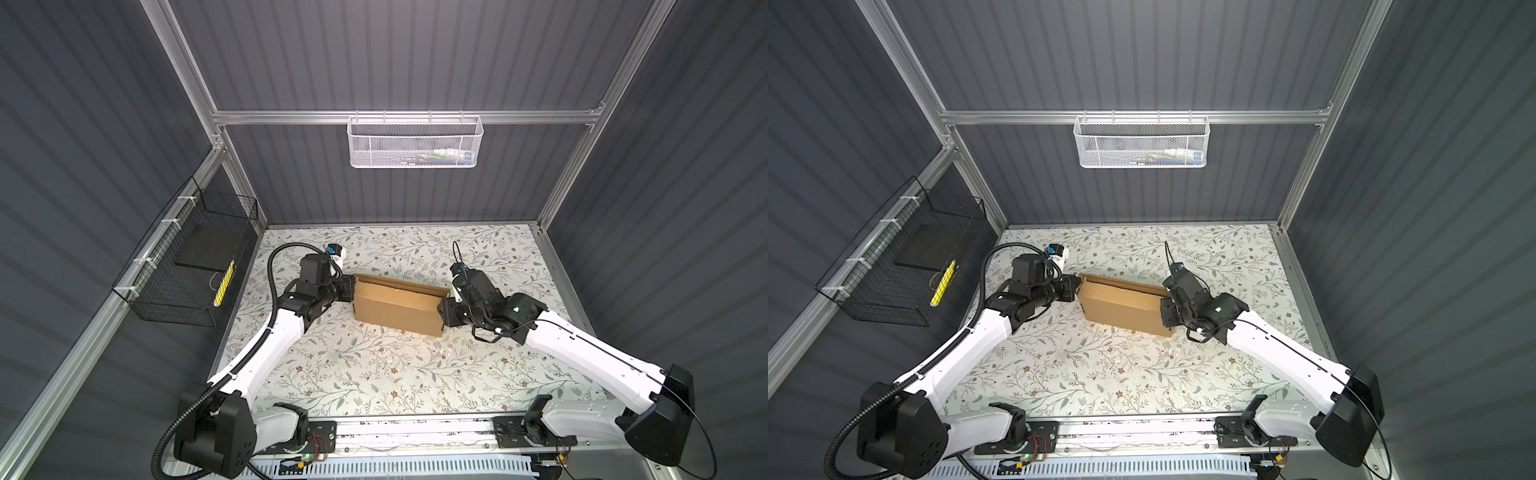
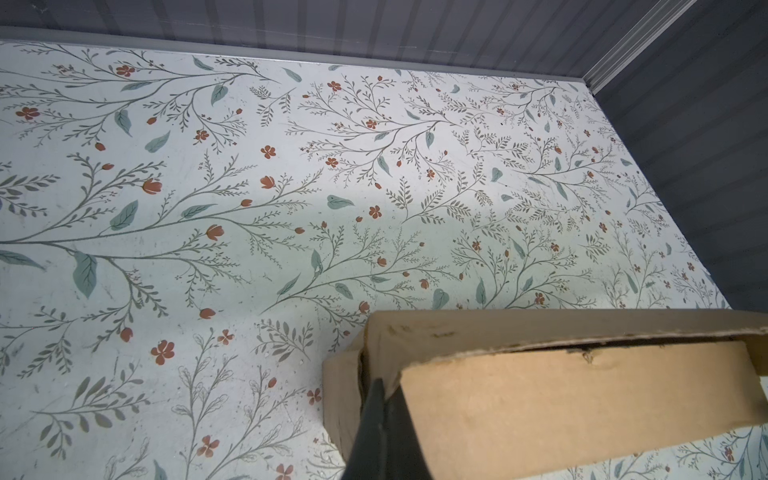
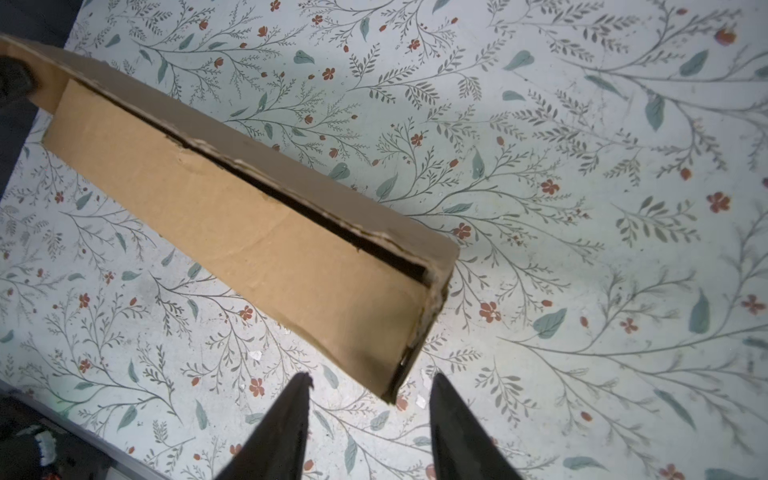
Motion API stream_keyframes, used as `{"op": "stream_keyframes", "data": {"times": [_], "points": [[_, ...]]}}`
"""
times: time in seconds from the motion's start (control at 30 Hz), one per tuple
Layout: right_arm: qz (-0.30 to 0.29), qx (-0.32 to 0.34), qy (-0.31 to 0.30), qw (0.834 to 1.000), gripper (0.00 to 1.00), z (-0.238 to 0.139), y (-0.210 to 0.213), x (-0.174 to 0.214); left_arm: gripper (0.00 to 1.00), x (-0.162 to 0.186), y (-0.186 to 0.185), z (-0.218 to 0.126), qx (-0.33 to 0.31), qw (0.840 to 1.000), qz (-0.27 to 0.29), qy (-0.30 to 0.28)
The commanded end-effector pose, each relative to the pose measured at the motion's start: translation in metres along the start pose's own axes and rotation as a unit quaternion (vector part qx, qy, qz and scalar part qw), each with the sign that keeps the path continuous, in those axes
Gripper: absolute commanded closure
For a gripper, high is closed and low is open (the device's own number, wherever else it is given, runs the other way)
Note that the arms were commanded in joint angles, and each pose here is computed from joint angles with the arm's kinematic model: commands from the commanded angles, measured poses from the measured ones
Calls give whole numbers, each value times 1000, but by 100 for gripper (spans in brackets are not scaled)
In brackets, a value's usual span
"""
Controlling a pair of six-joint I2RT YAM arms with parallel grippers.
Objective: Fold the paper box
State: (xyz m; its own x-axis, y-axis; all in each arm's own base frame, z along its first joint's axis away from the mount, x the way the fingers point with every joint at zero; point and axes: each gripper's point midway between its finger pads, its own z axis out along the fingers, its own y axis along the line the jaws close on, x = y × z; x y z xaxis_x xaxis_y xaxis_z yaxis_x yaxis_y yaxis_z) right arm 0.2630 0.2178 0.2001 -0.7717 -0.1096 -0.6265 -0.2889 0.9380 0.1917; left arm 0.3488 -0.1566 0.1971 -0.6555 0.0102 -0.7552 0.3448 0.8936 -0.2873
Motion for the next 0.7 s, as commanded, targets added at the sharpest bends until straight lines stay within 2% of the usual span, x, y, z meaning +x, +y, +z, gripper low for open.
{"op": "stream_keyframes", "data": {"times": [0.0,0.13,0.23,0.4,0.53,0.6,0.67], "points": [[-47,17,-21,999,44,-19,-5,-15,100,25,2,4,-2,999,-12,41],[-102,31,-39,994,40,-31,-9,-26,100,26,2,5,-2,999,-12,43],[-179,21,-56,982,38,-39,-2,-35,100,26,2,4,-1,999,-12,43],[-322,1,-83,943,30,-43,8,-39,100,27,2,4,-1,999,-9,44],[-409,-29,-132,902,23,-52,20,-39,100,27,2,4,0,999,-8,44],[-433,-39,-149,888,20,-54,25,-37,100,29,1,4,1,999,-7,46],[-445,-41,-151,882,18,-53,26,-38,100,29,1,5,2,999,-7,47]]}}
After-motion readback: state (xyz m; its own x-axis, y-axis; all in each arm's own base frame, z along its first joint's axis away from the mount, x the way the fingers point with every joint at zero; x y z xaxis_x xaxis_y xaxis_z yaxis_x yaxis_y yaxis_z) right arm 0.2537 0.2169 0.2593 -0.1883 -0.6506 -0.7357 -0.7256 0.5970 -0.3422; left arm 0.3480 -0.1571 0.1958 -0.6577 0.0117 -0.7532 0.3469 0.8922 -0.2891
